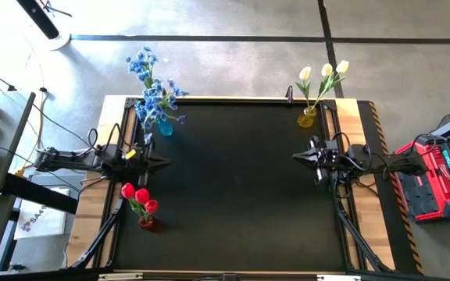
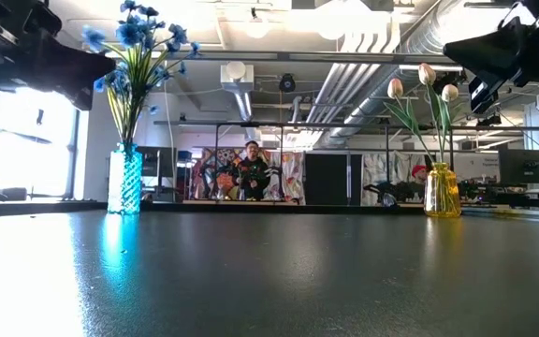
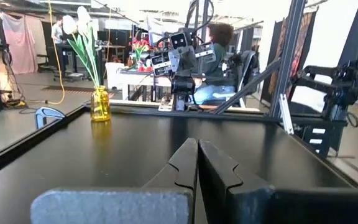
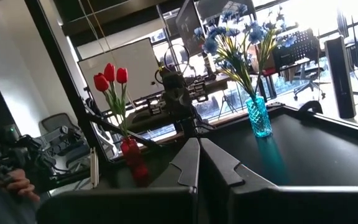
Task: Sort flowers into vase by color
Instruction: Return to Home Position
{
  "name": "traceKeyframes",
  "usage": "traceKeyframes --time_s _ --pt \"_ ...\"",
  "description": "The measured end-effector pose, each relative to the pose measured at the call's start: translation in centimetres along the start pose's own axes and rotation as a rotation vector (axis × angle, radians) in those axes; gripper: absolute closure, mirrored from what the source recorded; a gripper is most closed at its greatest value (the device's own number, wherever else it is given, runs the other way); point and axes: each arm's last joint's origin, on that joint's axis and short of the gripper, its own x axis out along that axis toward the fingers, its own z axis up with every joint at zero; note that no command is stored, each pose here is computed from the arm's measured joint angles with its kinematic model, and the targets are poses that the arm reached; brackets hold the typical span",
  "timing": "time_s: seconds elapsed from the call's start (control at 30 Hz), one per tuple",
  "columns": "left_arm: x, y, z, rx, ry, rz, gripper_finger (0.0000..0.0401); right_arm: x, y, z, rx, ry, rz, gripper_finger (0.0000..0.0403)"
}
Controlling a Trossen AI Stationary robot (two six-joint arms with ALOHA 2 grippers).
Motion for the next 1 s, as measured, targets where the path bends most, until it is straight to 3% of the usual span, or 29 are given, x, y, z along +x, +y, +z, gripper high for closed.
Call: traceKeyframes --time_s 0.33,0.67,1.0 --pt "0.0 0.0 -0.5 0.017 0.056 -0.018 0.0401 -0.1 -0.4 -1.3 -0.027 0.138 -0.042 0.0403" --pt "0.0 0.0 -0.5 -0.001 0.056 -0.020 0.0401 -0.4 -0.7 -1.6 -0.130 0.165 -0.084 0.0403" --pt "0.0 0.0 -0.5 -0.017 0.056 -0.020 0.0401 -0.3 -0.7 -1.7 -0.079 0.167 -0.091 0.0403"
